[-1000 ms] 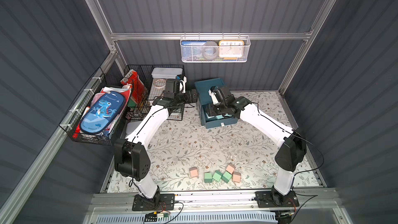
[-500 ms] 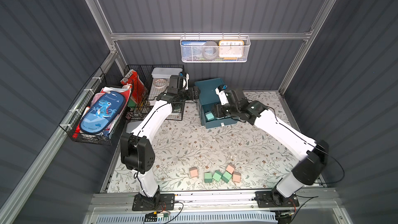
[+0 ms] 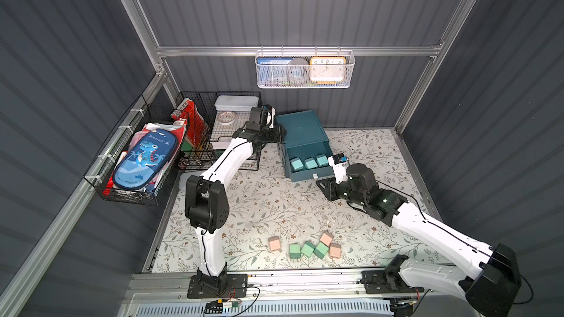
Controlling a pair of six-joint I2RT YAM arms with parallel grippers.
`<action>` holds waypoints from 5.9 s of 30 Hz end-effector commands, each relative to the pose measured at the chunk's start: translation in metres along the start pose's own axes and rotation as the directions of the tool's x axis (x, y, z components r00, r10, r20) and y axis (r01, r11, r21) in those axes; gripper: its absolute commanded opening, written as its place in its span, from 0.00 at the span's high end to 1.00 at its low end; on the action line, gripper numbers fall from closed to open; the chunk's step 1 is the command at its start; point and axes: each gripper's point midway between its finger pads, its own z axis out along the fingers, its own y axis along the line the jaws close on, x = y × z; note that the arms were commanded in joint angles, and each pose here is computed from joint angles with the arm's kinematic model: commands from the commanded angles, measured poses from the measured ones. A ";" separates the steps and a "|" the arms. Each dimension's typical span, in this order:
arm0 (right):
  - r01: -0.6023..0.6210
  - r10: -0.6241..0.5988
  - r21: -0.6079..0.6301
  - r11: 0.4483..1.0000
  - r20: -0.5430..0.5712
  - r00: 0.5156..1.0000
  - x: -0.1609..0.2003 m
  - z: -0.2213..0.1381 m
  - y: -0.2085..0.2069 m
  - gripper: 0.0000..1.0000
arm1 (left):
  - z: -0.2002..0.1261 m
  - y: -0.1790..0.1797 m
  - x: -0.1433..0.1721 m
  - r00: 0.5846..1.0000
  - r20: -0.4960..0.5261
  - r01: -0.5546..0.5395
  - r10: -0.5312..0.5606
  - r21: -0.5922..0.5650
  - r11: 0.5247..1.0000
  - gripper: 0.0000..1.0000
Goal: Place the plugs into the drawer by color
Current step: Close the drawer in the storage box, then open the drawer in the storage box.
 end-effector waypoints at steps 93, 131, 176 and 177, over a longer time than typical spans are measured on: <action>-0.595 0.690 -0.363 0.718 0.255 0.677 -0.055 0.124 -0.088 0.61 | 0.027 0.004 0.054 0.992 -0.129 -0.004 0.009 0.039 0.999 0.58; -0.646 0.736 -0.392 0.655 0.137 0.663 -0.042 0.164 -0.086 1.00 | 0.028 0.005 0.055 0.991 -0.132 -0.005 0.010 0.041 0.999 0.56; -0.449 0.454 -0.110 0.887 0.028 0.891 0.052 0.082 -0.041 0.95 | 0.030 0.001 0.056 0.992 -0.128 0.006 0.000 0.049 0.999 0.55; -0.444 0.449 -0.108 0.890 0.023 0.893 0.052 0.080 -0.040 0.92 | 0.030 0.001 0.055 0.992 -0.126 0.005 0.001 0.050 0.999 0.54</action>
